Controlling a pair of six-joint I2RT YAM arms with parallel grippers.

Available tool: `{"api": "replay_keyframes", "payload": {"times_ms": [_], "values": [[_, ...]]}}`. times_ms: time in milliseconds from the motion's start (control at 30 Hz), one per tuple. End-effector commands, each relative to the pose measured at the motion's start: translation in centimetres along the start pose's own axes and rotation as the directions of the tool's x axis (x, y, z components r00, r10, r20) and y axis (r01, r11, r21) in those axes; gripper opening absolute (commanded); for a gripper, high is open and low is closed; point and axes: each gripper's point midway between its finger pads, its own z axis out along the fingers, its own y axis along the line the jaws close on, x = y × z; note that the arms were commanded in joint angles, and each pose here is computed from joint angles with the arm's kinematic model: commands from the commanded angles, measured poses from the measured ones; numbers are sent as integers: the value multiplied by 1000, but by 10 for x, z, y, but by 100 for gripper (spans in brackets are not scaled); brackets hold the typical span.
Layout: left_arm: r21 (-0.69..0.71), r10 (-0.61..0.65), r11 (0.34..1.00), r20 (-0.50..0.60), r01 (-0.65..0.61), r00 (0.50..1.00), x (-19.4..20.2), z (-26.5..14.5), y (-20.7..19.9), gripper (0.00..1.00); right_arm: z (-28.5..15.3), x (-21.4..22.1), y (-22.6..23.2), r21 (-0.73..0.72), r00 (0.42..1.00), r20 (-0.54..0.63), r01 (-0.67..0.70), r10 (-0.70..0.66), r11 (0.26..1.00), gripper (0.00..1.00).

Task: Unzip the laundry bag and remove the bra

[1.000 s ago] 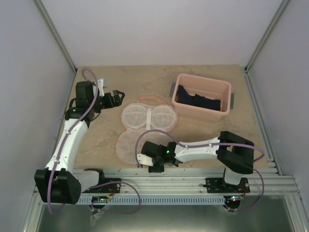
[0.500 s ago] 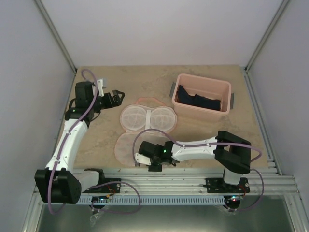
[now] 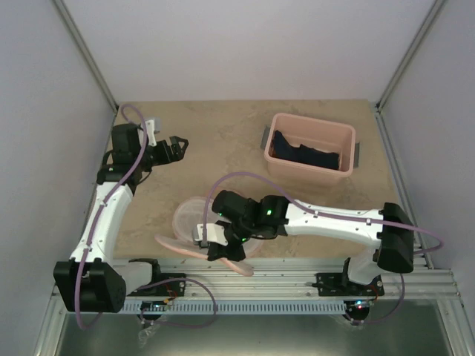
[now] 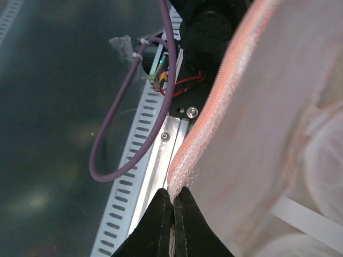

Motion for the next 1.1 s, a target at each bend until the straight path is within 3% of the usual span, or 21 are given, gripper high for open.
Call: {"api": "replay_keyframes", "payload": {"times_ms": [0, 200, 500, 700, 833, 1000, 1067], "values": [[7, 22, 1000, 35, -22, 999, -11, -8, -5, 99, -29, -2, -6, -86, 990, 50, -124, 129, 989, 1], [11, 18, 1000, 32, -18, 999, -10, -9, -5, 99, -52, 21, -84, -34, 945, 151, -290, 291, 957, 1], [18, 15, 1000, 30, -15, 999, -7, -9, -6, 99, -36, 84, -156, -8, 882, 113, -460, 458, 888, 1], [24, 7, 1000, 25, -8, 1000, -5, -7, -5, 99, -23, 120, -176, 49, 832, 87, -553, 548, 832, 1], [28, 3, 1000, 22, -4, 1000, -4, -7, -6, 99, -10, 143, -183, 100, 808, 28, -589, 589, 802, 10], [27, 7, 1000, 24, -8, 1000, -4, -8, -6, 99, -30, 165, -216, 365, 767, 4, -598, 641, 713, 49], [29, 6, 1000, 21, -7, 1000, -3, -7, -6, 99, -49, 164, -228, 472, 763, 12, -574, 647, 669, 54]]}}
